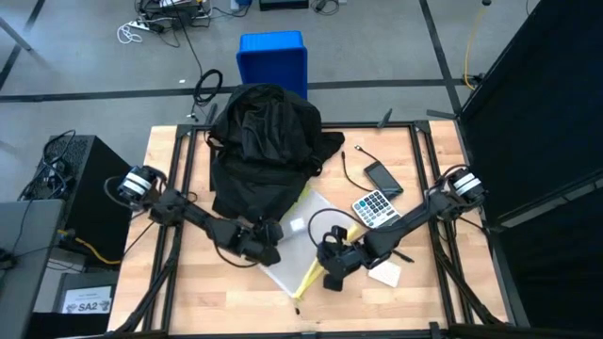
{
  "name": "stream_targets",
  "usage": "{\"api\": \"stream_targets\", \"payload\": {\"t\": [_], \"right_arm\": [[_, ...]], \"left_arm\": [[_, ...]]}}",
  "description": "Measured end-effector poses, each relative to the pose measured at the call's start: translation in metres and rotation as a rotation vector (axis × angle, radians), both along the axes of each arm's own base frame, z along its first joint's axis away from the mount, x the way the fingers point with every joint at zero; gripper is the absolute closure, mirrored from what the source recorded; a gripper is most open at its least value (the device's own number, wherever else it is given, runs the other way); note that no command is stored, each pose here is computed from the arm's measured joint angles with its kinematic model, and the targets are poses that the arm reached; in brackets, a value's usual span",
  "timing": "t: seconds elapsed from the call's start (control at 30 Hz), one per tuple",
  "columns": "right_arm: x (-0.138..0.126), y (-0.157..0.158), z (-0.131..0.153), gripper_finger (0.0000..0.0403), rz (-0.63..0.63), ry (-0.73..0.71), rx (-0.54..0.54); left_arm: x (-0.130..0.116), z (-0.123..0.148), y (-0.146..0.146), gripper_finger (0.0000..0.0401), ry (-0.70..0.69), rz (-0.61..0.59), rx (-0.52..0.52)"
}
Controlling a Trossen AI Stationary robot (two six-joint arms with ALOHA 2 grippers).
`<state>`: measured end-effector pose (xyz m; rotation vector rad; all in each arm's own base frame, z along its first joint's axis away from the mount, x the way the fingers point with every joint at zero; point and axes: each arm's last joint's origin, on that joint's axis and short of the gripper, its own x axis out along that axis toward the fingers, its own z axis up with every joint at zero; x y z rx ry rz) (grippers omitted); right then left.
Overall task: Unpack backpack
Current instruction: Remove the white charger adapter from the yellow zipper pouch
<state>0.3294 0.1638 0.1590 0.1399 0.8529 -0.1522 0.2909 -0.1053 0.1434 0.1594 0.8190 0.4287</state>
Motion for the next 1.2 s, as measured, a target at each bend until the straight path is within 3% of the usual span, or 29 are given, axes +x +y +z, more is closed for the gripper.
{"api": "stream_targets", "payload": {"t": [0.27,0.5,0.8,1.03,1.2], "right_arm": [[0.005,-0.011,0.001,0.0363,-0.081,-0.043,-0.066],[0.006,-0.012,0.001,0.0333,-0.060,-0.039,-0.093],[0.012,-0.029,0.005,0.0253,-0.137,-0.094,-0.330],[0.023,-0.054,0.003,0.0221,-0.087,-0.032,-0.168],[0.021,-0.057,-0.002,0.0212,-0.036,-0.002,-0.221]], "left_arm": [[0.015,0.002,0.019,0.0314,-0.010,-0.050,-0.112],[0.019,0.001,0.020,0.0314,-0.034,-0.050,-0.126],[0.026,-0.017,0.019,0.0314,-0.006,-0.089,-0.139],[0.027,-0.019,0.019,0.0314,0.006,-0.122,-0.144],[0.029,-0.018,0.019,0.0314,0.007,-0.161,-0.120]]}}
